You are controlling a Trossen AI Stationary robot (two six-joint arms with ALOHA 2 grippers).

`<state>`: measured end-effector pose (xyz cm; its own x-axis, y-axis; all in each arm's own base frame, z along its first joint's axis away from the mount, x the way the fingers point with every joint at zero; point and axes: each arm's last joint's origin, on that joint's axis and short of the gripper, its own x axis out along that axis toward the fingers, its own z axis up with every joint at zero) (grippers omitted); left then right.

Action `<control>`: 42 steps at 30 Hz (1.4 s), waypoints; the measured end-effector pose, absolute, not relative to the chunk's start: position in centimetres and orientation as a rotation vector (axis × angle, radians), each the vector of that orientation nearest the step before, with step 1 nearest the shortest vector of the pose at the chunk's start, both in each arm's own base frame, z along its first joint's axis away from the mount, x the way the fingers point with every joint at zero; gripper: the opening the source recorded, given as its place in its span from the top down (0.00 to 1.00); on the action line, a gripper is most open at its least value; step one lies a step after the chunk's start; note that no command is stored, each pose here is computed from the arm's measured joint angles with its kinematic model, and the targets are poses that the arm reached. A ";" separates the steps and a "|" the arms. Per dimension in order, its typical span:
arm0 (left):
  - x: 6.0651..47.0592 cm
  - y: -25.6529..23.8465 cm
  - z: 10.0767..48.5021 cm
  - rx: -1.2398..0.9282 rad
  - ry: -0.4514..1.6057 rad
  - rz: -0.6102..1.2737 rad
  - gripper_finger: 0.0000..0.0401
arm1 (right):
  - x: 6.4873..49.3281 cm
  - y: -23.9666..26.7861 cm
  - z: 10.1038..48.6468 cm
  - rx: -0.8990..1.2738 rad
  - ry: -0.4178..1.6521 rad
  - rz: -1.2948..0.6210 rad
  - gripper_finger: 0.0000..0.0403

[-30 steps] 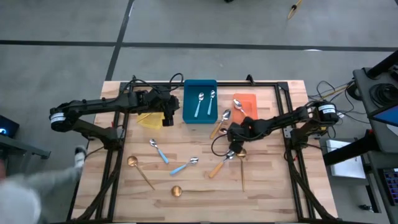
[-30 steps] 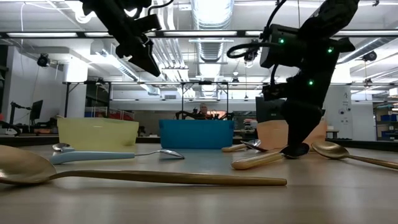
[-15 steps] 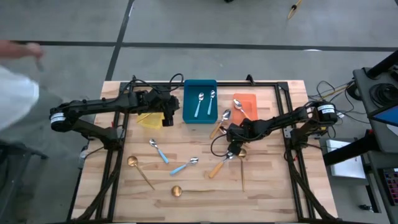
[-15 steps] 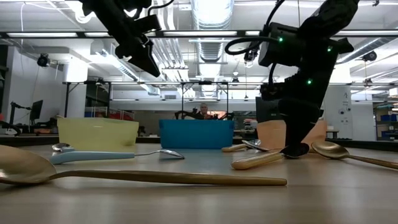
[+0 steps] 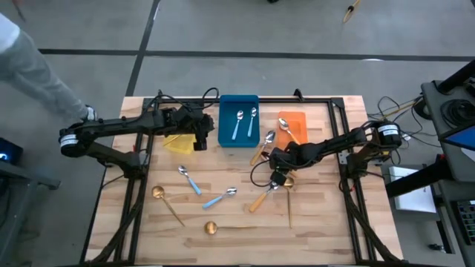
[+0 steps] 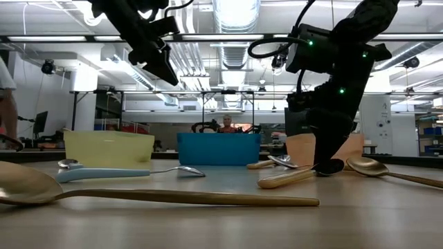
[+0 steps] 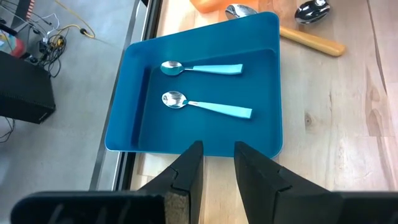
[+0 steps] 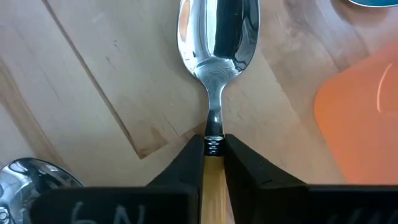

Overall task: Sort silverware by color (type)
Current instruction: Put the yellow spoon into the orange bin

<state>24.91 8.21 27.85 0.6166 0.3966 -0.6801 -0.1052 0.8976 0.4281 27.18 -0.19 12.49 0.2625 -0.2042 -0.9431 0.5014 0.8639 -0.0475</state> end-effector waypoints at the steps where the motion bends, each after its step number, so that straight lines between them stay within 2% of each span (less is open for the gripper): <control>1: 24.9 8.2 27.9 0.367 0.862 0.296 0.82 | 27.2 -0.2 12.5 0.284 1.217 -0.486 0.93; 8: 24.9 8.2 27.8 0.366 0.863 0.296 0.82 | 27.4 -0.2 13.5 0.288 1.199 -0.471 0.93; 17: 24.9 8.2 27.8 0.366 0.863 0.296 0.82 | 29.0 -0.1 17.0 0.311 1.137 -0.438 0.93; 26: 24.9 8.2 27.8 0.366 0.863 0.296 0.82 | 31.3 -2.3 23.1 0.356 1.061 -0.515 0.93; 33: 24.9 8.2 27.8 0.366 0.863 0.296 0.82 | 31.1 -6.1 26.9 0.561 1.064 -0.565 0.93; 42: 24.9 8.2 27.8 0.366 0.863 0.296 0.82 | 28.5 -9.4 27.9 0.785 1.201 -0.718 0.93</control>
<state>24.90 8.21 27.83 0.6159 0.3964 -0.6809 -0.1050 0.8978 0.4277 28.54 -9.37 27.90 0.2135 -0.0687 -0.9745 0.8257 0.5459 0.1424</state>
